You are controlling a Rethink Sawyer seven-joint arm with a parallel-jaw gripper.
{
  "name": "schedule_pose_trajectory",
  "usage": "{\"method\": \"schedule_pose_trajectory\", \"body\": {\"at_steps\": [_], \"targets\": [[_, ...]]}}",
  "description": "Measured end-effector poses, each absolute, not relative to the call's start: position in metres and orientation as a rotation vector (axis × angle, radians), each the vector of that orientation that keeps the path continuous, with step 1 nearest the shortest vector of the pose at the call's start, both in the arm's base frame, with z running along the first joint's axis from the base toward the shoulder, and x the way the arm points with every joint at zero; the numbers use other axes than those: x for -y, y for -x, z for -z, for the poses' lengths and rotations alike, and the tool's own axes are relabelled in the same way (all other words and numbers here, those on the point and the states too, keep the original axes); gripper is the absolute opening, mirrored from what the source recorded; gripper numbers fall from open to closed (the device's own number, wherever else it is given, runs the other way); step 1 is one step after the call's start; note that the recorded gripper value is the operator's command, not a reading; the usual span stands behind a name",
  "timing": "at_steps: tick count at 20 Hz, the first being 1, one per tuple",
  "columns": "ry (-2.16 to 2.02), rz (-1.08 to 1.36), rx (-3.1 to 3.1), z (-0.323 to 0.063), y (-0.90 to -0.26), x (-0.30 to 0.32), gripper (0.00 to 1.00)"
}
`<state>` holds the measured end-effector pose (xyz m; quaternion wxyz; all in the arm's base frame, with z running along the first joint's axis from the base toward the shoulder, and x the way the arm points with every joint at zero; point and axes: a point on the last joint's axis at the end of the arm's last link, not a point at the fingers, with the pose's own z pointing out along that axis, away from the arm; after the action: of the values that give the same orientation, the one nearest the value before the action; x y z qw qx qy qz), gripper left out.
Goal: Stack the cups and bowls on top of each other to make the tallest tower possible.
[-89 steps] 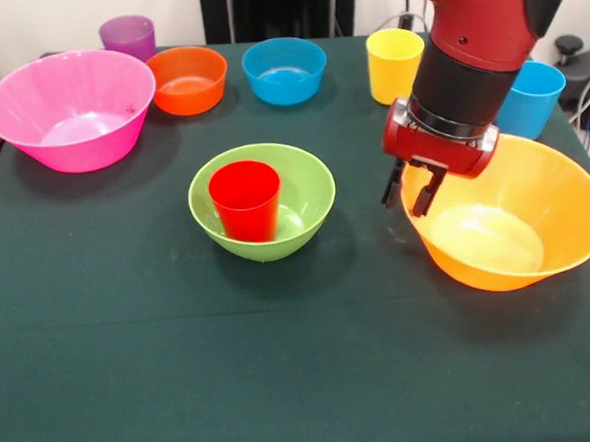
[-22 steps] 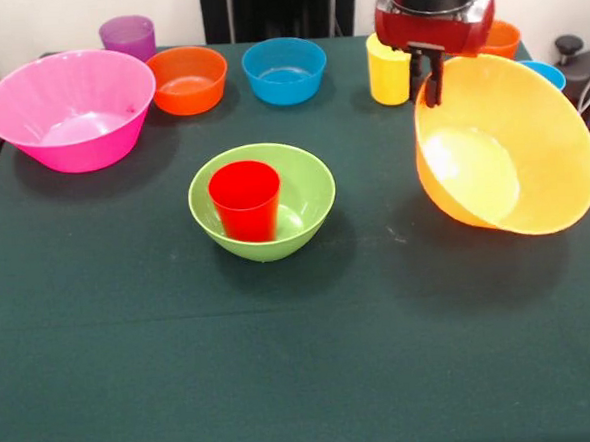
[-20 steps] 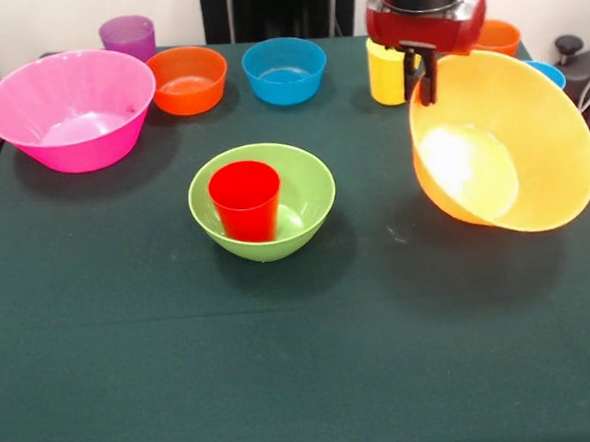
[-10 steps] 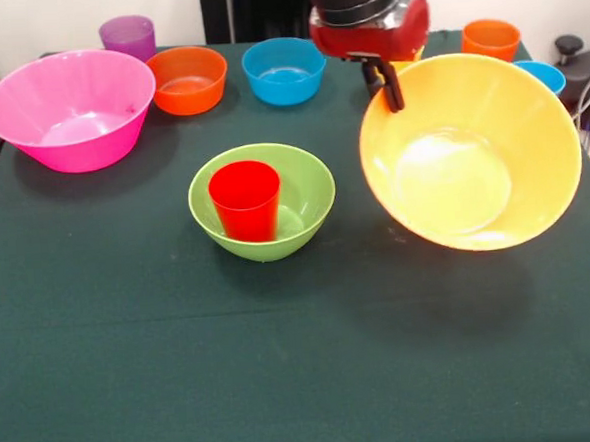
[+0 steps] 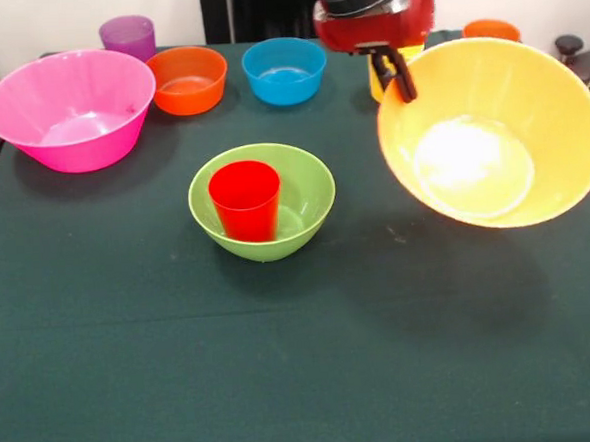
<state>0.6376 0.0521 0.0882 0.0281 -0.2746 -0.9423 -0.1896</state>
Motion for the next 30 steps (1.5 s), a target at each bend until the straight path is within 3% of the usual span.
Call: {"method": "schedule_pose_trajectory", "body": {"at_steps": [7,11,30], "targets": [[0.633,0.553,3.008,-0.109,-0.634,-0.114,0.00],[0.612,0.571,3.028,-0.122,-0.638,-0.119,0.00],[0.748,0.632,2.964,-0.163,-0.645,-0.024,0.00]]}}
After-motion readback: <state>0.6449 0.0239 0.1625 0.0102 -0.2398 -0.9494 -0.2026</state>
